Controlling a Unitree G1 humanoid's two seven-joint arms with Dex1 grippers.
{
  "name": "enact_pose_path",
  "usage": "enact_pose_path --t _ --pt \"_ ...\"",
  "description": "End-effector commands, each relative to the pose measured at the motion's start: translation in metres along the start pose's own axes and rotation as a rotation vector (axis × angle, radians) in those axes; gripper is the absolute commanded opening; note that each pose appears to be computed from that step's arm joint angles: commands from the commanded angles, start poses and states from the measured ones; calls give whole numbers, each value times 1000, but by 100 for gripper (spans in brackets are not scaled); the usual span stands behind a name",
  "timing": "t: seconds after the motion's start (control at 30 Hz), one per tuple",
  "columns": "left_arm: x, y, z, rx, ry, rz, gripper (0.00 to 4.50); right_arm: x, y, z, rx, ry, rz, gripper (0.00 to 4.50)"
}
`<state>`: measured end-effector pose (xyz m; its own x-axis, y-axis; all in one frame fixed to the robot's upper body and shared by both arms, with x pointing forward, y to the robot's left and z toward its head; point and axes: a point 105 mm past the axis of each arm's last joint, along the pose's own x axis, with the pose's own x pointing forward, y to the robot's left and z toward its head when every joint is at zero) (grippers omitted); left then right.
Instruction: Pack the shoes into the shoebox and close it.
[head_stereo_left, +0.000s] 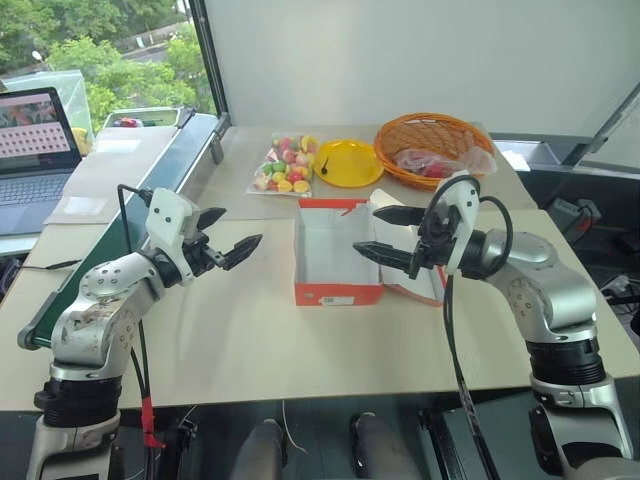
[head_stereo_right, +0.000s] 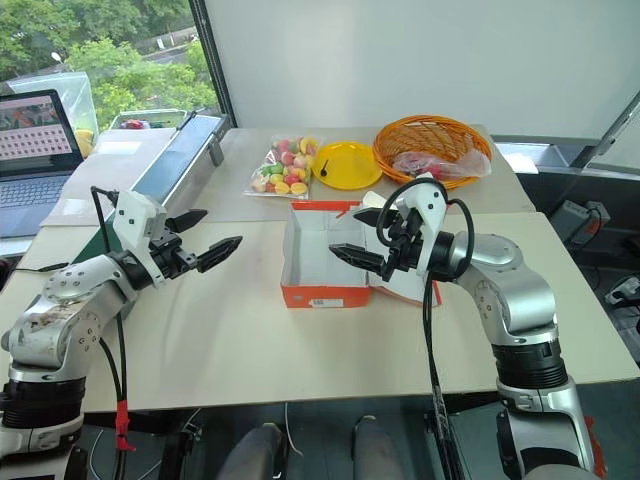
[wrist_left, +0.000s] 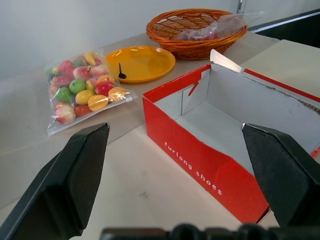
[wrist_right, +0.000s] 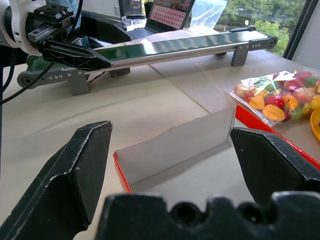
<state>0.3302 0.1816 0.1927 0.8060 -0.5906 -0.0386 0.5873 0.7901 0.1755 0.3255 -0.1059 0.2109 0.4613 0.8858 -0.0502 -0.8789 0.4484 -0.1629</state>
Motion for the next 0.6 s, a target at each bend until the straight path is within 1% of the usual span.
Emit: enact_pose_path --t 0.03,0.1,0.27,0.43,0.6 --pt "-4 11 9 -6 -33 59 450 -1 2 14 -50 -49 1 442" --pt "-11 31 9 -69 -62 185 450 2 2 14 -44 -56 -1 442" --pt "-14 45 10 -70 -86 323 450 8 2 15 -34 -67 7 442" --pt "-5 42 7 -26 -61 354 450 19 -2 11 -17 -82 12 442" --pt "-10 49 1 3 -25 423 450 24 0 14 -26 -95 32 442"
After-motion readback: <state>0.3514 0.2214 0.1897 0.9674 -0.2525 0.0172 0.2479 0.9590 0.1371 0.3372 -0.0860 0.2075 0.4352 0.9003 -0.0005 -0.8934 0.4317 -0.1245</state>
